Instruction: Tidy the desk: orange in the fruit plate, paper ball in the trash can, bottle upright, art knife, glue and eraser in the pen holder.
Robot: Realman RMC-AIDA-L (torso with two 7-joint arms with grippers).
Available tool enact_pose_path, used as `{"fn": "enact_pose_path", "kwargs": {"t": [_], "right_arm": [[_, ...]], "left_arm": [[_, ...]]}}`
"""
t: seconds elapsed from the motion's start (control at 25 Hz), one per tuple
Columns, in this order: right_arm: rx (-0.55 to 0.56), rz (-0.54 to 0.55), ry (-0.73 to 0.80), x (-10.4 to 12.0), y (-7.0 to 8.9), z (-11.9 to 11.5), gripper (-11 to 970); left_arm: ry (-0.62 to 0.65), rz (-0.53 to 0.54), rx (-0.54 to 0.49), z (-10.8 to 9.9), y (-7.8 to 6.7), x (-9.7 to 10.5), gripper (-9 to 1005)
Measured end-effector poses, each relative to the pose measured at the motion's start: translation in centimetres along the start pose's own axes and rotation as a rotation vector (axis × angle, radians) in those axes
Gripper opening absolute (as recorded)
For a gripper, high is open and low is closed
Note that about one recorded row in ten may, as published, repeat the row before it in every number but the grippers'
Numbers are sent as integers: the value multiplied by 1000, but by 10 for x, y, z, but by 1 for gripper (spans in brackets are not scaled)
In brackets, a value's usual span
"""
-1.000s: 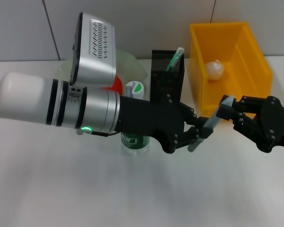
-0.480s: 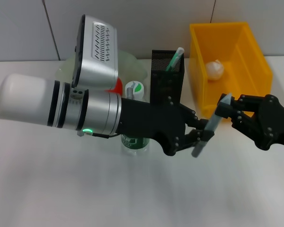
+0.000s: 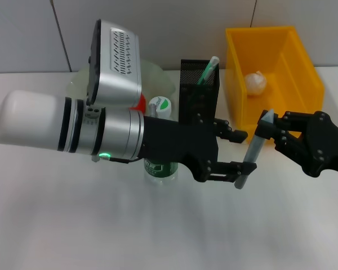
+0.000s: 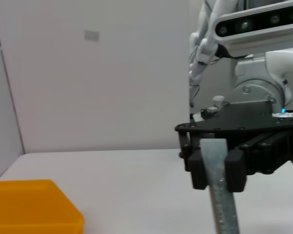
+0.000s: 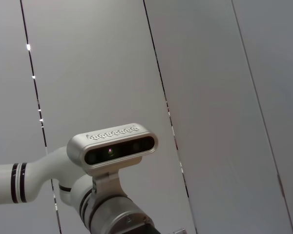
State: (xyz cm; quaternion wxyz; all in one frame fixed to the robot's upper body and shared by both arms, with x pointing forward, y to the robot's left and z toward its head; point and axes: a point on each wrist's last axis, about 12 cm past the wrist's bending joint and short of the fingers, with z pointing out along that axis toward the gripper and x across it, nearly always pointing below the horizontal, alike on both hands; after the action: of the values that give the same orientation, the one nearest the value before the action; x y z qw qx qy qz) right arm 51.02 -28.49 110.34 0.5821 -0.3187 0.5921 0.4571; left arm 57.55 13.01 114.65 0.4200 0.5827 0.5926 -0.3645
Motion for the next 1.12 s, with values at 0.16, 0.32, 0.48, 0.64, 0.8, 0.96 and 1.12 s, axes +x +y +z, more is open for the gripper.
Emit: {"fn": "enact_pose_path", "kwargs": {"t": [0.16,0.32,0.48,0.64,0.8,0.96,1.12], "right_arm": [[0,-1,1,0,0,0,152],[5,-7,2,-2,-1,-1,152],[23,-13,6,-3,-3,-5,152],[37,-20,9,-4,-4,-8,153],[46,-26,14,-5,-5,-10,153],[62,-36,17,-9,-6,-14,153],[92,-50,13,-16,-10,-19,152]], "left_arm": [[5,-12,-27,0,3,3,544],[13,-14,-41,-1,5,4,691],[27,-30,-42,-2,4,10,755],[26,-49,-37,-5,0,16,819],[25,-51,-42,-7,-1,18,851],[25,-65,-49,-9,-3,23,850],[22,-79,-45,-13,-9,29,849]]}}
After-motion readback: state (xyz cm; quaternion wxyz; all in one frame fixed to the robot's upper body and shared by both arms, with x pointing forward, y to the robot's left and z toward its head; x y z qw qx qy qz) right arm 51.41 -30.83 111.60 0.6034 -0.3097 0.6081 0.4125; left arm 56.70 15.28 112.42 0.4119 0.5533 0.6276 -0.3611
